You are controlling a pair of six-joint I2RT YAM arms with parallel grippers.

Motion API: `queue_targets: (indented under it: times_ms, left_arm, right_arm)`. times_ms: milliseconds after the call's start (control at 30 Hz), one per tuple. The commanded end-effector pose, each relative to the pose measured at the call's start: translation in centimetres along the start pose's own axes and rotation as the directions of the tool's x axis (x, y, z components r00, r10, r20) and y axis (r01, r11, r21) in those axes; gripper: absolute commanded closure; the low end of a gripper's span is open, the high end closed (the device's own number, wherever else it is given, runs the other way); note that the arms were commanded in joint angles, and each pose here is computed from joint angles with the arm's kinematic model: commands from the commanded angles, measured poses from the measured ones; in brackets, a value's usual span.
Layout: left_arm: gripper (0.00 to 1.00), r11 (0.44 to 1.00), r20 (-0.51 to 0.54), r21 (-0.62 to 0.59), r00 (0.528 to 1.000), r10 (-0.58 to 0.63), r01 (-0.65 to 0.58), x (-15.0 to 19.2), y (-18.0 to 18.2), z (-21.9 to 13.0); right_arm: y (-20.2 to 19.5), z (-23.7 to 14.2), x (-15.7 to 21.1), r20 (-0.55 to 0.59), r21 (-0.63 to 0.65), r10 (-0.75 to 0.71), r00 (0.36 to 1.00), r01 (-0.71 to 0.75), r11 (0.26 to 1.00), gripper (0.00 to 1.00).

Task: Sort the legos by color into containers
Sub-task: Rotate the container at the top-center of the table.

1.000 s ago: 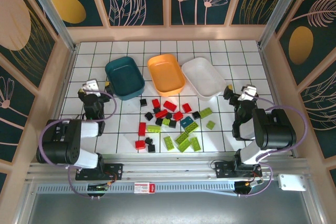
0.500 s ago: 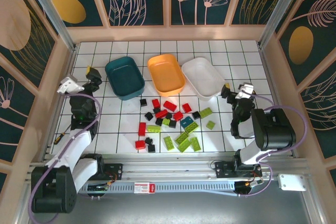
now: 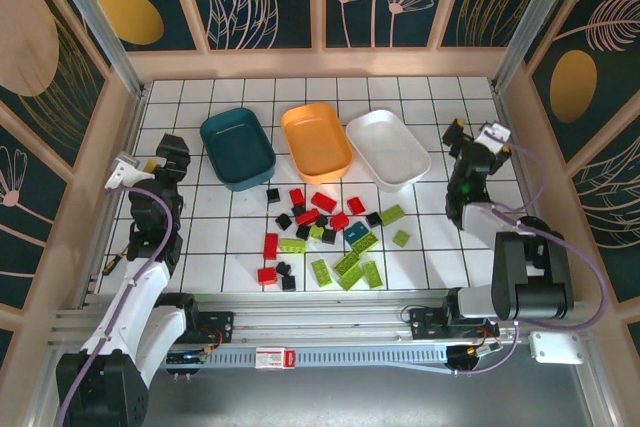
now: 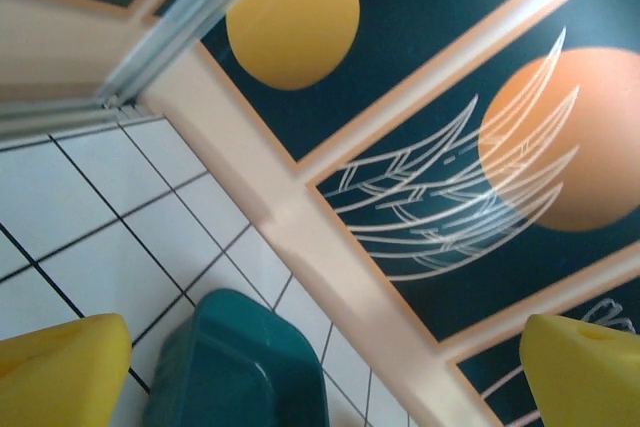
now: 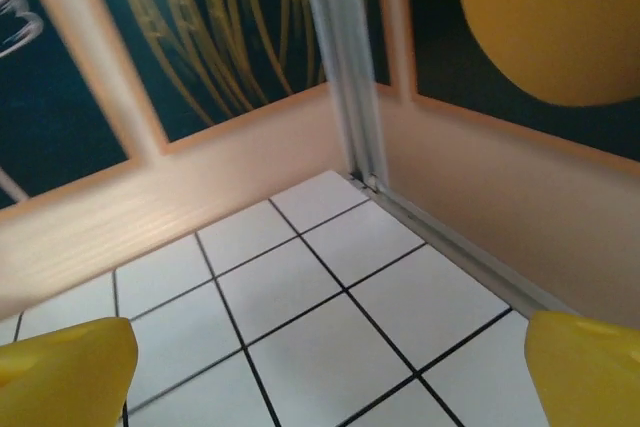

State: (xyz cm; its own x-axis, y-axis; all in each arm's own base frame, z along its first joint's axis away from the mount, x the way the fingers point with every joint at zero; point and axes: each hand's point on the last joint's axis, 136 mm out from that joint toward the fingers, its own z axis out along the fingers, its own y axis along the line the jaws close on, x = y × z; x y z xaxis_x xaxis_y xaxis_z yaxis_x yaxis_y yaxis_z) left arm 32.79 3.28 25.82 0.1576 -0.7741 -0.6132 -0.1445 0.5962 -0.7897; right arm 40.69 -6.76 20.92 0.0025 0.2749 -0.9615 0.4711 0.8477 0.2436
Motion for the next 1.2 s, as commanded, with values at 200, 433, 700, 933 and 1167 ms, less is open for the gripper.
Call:
queue_targets:
  times_ms: [200,433,700,933,1167]
  left_arm:
    - [0.01,0.982,-0.244,0.186,0.968,0.065,-0.019,3.3,-4.5,-0.2]
    - [0.08,0.964,-0.44,0.267,0.888,0.137,-0.017,9.1,-5.5,-2.2]
    - [0.1,0.958,-0.517,0.287,0.844,0.146,0.011,12.0,-4.9,-3.9]
    - [0.12,0.953,-0.558,0.304,0.812,0.17,0.01,13.7,-5.2,-4.7]
    - [0.11,0.943,-0.583,0.331,0.782,0.221,-0.02,15.4,-6.3,-5.5]
  right_arm:
    - [1.3,-0.3,6.0,-0.392,-0.122,0.326,0.86,-0.401,0.908,0.01]
    - [6.2,-1.5,11.2,-0.631,-0.278,0.145,0.762,-0.397,0.874,0.01]
    - [10.0,-3.7,13.9,-0.681,-0.375,0.05,0.73,-0.407,0.833,0.04]
    - [12.9,-6.4,15.5,-0.716,-0.419,-0.004,0.698,-0.424,0.803,0.07]
    - [11.6,-7.9,13.9,-0.693,-0.363,0.003,0.721,-0.352,0.863,0.07]
